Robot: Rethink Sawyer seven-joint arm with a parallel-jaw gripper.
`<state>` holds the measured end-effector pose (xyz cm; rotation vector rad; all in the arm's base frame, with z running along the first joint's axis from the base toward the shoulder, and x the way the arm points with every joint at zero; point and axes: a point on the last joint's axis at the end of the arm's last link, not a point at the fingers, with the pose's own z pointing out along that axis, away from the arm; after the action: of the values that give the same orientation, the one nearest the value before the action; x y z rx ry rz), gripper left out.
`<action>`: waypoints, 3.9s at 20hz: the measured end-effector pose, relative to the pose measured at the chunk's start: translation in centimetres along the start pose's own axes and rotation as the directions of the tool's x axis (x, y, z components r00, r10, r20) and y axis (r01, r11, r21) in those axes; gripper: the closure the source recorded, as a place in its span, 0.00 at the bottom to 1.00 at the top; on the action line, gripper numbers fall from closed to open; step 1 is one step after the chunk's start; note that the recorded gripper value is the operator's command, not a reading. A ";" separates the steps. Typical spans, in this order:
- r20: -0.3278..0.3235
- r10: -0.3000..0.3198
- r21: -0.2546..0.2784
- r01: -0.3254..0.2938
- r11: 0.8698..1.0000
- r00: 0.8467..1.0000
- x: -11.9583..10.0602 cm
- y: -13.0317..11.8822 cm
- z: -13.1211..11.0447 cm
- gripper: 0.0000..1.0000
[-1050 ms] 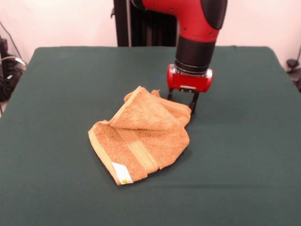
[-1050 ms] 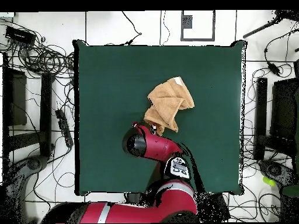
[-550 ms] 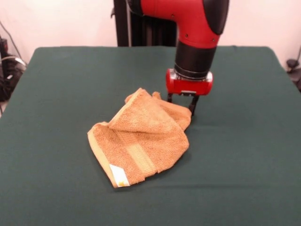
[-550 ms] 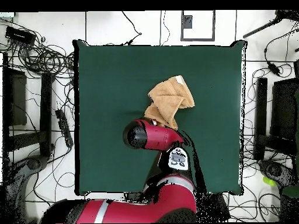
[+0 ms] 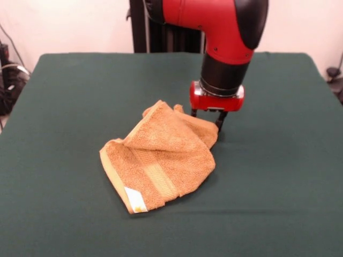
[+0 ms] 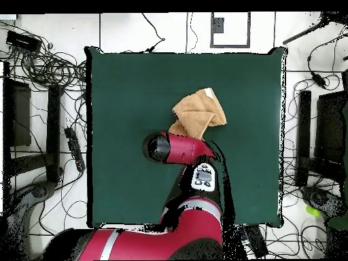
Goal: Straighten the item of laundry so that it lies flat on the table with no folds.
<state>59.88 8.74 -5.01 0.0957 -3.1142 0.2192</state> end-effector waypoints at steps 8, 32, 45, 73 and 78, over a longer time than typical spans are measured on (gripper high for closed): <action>0.007 0.023 -0.006 -0.023 1.000 1.000 0.3 0.0 -0.1 0.00; 0.075 0.029 -0.016 -0.028 0.999 0.997 0.9 -0.4 0.1 0.00; -0.013 0.015 -0.028 -0.016 0.999 1.000 -0.3 -0.6 0.1 0.00; 0.020 -0.007 0.004 0.007 1.000 1.000 0.2 -0.1 -0.1 0.00; 0.064 -0.046 0.053 0.043 0.998 0.997 0.6 0.6 -0.1 0.00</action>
<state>59.21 9.29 -4.96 0.1765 -3.1680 0.3015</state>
